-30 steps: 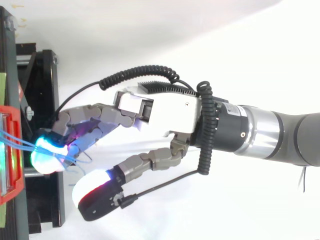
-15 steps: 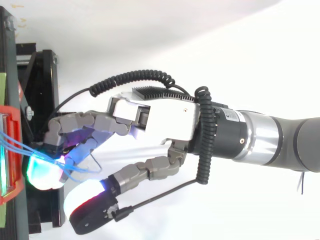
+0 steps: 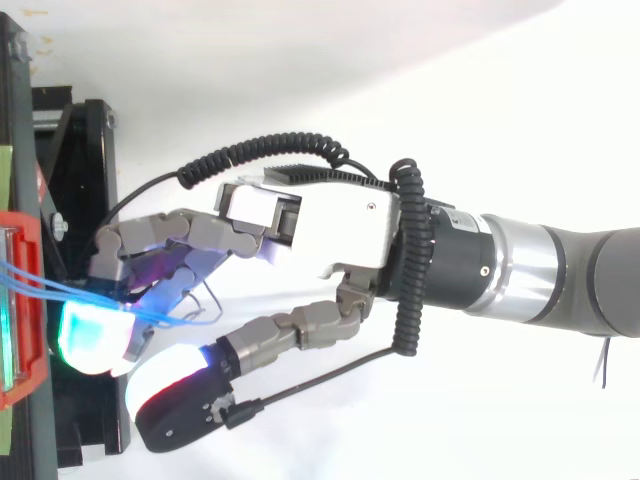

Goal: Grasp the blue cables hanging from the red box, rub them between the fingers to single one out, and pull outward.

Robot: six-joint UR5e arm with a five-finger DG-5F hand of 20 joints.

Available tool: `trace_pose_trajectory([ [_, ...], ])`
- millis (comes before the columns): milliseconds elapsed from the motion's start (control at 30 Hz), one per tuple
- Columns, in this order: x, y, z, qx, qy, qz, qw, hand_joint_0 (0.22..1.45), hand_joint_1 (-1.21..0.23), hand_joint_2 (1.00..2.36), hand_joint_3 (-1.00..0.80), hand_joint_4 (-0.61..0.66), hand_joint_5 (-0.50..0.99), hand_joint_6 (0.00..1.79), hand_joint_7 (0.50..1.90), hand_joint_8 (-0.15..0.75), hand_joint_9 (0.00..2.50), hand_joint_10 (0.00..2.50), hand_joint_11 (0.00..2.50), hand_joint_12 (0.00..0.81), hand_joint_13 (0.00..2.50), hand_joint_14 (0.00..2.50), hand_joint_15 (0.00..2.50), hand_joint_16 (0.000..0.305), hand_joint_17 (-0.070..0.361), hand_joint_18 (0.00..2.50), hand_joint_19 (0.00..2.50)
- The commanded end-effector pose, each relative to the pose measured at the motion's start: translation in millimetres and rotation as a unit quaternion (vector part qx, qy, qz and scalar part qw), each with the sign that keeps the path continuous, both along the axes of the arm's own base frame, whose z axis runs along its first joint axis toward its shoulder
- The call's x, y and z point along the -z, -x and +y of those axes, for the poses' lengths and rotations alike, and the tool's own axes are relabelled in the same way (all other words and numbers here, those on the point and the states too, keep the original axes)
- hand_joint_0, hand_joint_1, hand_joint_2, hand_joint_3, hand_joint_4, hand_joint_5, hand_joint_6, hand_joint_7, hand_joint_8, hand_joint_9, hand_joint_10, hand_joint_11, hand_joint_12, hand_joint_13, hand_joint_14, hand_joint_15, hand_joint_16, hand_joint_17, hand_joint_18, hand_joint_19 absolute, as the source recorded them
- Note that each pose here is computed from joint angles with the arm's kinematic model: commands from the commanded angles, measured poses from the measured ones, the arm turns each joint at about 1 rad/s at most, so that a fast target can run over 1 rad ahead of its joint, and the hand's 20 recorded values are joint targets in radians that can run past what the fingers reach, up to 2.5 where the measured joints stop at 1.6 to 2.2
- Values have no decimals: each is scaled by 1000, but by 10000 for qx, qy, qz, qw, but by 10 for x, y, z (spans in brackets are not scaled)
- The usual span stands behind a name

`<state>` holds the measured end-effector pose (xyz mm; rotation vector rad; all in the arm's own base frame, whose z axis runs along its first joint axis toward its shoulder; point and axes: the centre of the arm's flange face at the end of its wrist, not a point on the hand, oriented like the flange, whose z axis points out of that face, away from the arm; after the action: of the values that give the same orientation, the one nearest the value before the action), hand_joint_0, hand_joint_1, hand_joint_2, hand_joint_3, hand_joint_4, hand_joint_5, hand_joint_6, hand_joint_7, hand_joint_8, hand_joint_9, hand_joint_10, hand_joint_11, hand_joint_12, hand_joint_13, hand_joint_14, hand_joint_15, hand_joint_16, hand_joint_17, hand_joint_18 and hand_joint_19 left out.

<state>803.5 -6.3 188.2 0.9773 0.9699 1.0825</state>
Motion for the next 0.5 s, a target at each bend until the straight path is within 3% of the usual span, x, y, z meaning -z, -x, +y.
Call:
trace_pose_trajectory([
  [0,2,5,-34,-16,-81,15,10000,587,-670,1006,-412,197,-85,531,1231,277,904,16,391,334,644,10,261,52,117,588,395],
  [100,9,9,-68,-21,-122,36,9999,583,-663,1006,-419,205,-81,500,1268,280,905,14,396,334,646,11,261,52,118,589,395],
  [233,43,30,-109,9,-73,183,9998,581,-659,1005,-420,234,-94,502,1180,281,903,14,395,336,647,10,263,52,118,587,394],
  [433,119,75,-183,115,151,497,9986,580,-656,1006,-423,268,-99,503,1101,278,896,13,382,338,650,11,272,52,118,591,406],
  [467,160,107,-208,194,340,706,9967,579,-656,1005,-420,270,-99,503,1099,280,896,14,385,338,650,11,269,53,118,592,402],
])
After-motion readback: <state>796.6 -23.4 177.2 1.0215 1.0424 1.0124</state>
